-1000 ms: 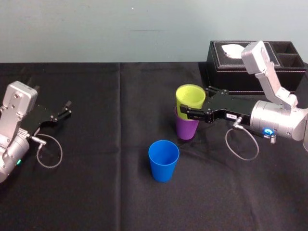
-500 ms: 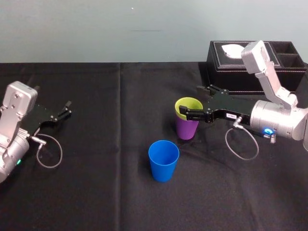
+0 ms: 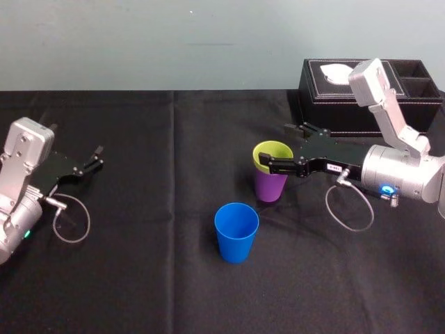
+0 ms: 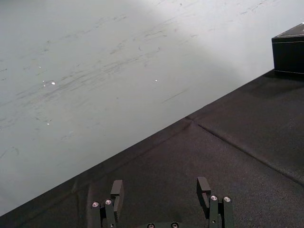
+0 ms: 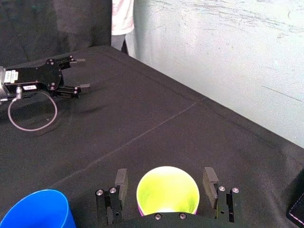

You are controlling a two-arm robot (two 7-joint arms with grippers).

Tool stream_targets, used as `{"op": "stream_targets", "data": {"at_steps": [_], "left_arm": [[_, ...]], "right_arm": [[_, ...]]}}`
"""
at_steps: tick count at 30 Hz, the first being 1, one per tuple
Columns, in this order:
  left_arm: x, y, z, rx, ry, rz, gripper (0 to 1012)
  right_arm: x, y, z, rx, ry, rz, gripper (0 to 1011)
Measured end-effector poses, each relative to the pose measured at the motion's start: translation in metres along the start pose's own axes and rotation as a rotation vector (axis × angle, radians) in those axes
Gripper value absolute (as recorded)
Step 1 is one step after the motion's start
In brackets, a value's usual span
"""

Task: Stack the three plastic cups sequentially using one hand.

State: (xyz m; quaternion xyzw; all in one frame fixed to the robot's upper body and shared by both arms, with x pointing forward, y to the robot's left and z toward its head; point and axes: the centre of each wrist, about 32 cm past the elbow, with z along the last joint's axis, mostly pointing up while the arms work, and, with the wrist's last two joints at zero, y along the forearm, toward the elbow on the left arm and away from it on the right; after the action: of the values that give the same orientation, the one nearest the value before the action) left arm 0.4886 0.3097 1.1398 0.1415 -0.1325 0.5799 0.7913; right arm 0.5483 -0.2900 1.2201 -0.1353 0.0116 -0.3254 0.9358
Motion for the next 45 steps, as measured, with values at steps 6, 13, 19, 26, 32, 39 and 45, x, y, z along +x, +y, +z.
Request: {"op": "stream_targets", "data": {"at_steps": [6,13,19,26,32,39,45], "left_arm": [[0.0,0.0,0.0,0.0,0.0,0.0,1011],[0.0,0.0,0.0,0.0,0.0,0.0,1011],[0.0,0.0,0.0,0.0,0.0,0.0,1011],[0.0,0.0,0.0,0.0,0.0,0.0,1011],[0.0,0.0,0.0,0.0,0.0,0.0,1011],[0.0,0.0,0.0,0.0,0.0,0.0,1011],[0.0,0.0,0.0,0.0,0.0,0.0,1011]], "right_arm": [[0.0009,-0.014,0.009,0.025,-0.004,-0.004,1003],[0.0004,-0.046,0.005,0.069,0.011,0.008,1003],[-0.0033,-0.074,-0.011,0.092,0.019,0.036,1003],[-0.013,-0.092,-0.039,0.071,0.017,0.084,1003],[-0.0195,-0.093,-0.055,0.037,0.014,0.122,1003],[-0.0293,-0.087,-0.064,0.003,-0.017,0.178,1003],[-0.0349,-0.076,-0.066,-0.015,-0.043,0.21,1003]]}}
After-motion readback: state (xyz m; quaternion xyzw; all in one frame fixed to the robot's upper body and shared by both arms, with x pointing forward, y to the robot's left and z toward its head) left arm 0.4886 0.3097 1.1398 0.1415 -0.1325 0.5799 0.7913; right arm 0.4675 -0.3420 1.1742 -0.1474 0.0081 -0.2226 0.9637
